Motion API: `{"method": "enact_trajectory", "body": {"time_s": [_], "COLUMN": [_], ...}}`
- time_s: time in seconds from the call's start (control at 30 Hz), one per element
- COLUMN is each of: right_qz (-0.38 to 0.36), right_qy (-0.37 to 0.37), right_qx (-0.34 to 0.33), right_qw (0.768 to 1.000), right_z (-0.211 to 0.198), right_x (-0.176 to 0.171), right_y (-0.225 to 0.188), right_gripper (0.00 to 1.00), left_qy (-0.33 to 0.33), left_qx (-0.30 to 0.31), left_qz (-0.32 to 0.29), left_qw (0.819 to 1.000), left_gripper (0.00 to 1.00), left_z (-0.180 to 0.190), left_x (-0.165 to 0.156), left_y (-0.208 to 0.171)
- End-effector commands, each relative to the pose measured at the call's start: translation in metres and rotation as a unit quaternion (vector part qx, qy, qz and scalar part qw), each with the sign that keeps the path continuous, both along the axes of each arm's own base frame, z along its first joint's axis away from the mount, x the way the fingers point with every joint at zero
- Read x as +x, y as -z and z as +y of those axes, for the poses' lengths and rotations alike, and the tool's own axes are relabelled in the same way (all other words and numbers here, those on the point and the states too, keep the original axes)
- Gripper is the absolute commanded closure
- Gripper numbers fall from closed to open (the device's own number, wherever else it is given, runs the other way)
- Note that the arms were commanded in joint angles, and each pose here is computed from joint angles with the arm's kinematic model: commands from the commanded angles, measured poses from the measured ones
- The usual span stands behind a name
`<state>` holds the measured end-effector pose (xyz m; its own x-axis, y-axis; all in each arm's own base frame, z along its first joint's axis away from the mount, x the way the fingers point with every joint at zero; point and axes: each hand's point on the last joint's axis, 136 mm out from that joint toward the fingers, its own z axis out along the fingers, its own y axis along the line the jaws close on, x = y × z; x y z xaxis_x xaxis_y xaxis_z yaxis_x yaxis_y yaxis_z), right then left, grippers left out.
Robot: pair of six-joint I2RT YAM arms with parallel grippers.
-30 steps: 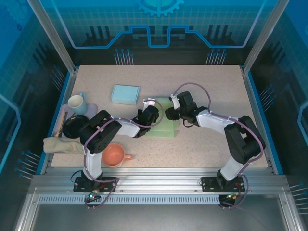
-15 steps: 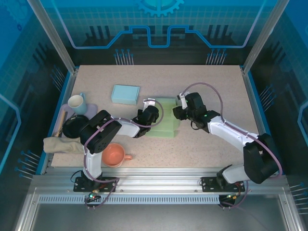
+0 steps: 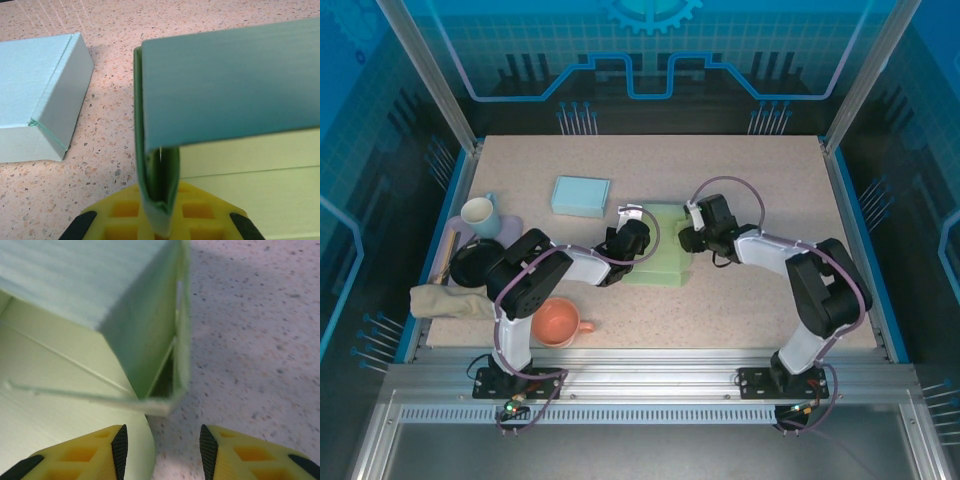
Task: Fold the paper box
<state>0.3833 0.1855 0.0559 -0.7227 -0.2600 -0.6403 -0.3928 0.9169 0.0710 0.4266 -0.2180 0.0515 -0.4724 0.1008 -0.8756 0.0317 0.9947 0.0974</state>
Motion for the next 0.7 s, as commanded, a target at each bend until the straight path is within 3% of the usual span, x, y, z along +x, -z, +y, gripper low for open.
{"method": "enact_trajectory", "body": {"time_s": [0.0, 0.37, 0.67], "right_qz": [-0.036, -0.050, -0.063], "right_qy": [-0.028, -0.041, 0.029], "right_qx": [0.041, 0.060, 0.026], "right_qw": [0.998, 0.996, 0.997], "right_z": [0.018, 0.030, 0.021], "right_x": [0.016, 0.023, 0.039], "right_y": [-0.017, -0.017, -0.011], "right_gripper": [0.57, 0.63, 0.61], "left_qy": [0.014, 0.016, 0.017], "left_qx": [0.041, 0.042, 0.043], "left_qz": [0.033, 0.034, 0.035], "left_qw": [0.999, 0.998, 0.998], "left_gripper": [1.00, 1.00, 1.00], "left_z": [0.002, 0.001, 0.001], "left_x": [-0.007, -0.006, -0.006], "left_y": [0.019, 0.020, 0.020]}}
